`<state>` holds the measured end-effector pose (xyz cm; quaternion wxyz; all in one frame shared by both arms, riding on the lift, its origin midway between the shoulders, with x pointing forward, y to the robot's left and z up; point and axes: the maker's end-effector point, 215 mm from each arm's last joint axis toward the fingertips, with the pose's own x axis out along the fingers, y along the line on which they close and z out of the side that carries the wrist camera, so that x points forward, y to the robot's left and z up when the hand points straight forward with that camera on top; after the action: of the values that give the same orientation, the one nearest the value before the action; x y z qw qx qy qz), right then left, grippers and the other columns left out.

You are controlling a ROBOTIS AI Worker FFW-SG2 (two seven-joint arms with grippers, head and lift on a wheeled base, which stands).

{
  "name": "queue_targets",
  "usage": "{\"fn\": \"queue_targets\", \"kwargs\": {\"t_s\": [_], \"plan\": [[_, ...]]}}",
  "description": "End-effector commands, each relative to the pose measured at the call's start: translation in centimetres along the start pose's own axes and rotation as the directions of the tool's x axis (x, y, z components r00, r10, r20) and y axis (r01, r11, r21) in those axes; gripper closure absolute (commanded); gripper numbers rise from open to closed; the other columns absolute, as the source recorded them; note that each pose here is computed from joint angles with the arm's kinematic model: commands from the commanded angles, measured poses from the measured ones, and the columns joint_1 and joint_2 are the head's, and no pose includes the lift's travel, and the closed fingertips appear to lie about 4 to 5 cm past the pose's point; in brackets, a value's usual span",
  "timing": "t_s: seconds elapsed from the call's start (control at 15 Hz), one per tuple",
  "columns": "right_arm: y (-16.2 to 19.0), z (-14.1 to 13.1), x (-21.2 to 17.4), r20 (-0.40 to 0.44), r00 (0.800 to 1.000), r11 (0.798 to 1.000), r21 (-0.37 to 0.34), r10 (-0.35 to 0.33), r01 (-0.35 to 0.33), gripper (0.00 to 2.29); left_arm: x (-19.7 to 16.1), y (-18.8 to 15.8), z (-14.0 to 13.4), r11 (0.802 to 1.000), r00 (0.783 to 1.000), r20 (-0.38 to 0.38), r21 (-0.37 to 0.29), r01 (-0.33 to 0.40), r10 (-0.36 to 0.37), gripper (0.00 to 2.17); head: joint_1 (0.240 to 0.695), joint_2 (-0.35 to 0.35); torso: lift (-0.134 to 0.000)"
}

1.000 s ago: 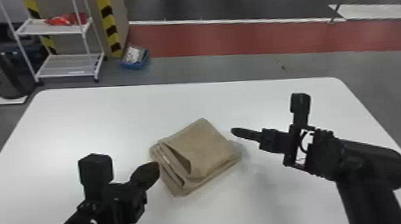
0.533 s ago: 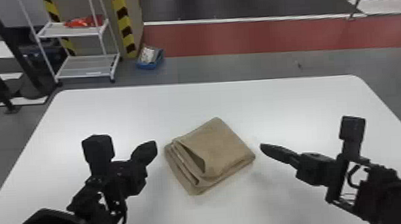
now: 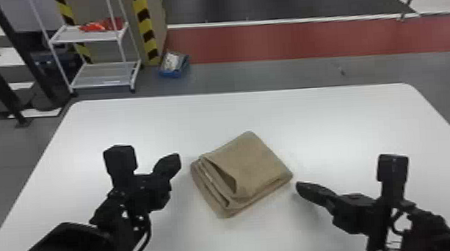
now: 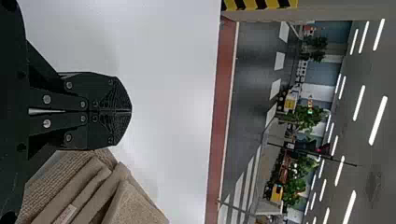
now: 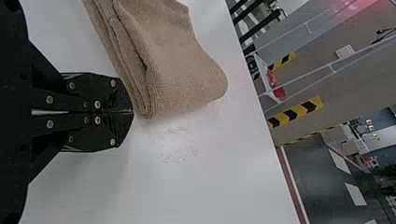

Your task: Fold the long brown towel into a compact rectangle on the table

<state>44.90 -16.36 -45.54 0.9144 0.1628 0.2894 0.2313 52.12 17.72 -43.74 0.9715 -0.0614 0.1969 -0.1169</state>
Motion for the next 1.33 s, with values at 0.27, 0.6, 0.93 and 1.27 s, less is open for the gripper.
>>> {"fn": "queue_targets", "kwargs": {"t_s": [0.27, 0.6, 0.93, 1.27], "plan": [[0.1, 3.3, 6.3, 0.045, 0.999, 0.996, -0.087, -0.009, 0.013, 2.19, 0.5, -0.1, -0.5, 1.000, 1.000, 0.001, 0.000, 0.008, -0.008, 2.11, 0.695, 0.025, -0.124], [-0.7, 10.8, 10.2, 0.182, 0.983, 0.989, -0.148, -0.003, 0.030, 2.19, 0.6, 0.1, -0.9, 1.000, 1.000, 0.006, -0.021, 0.015, -0.015, 2.11, 0.695, 0.047, -0.124], [-5.6, 9.8, 0.2, 0.279, 0.960, 0.999, -0.035, -0.027, 0.038, 2.19, 0.3, -1.0, -1.9, 0.998, 0.999, 0.002, -0.033, 0.044, -0.044, 2.11, 0.695, 0.007, -0.124], [-9.4, 10.7, -7.8, 0.358, 0.932, 0.998, 0.066, -0.045, 0.023, 2.19, -1.7, -3.7, -3.9, 0.996, 0.997, -0.013, -0.040, 0.082, -0.082, 2.11, 0.695, -0.113, -0.124]]}}
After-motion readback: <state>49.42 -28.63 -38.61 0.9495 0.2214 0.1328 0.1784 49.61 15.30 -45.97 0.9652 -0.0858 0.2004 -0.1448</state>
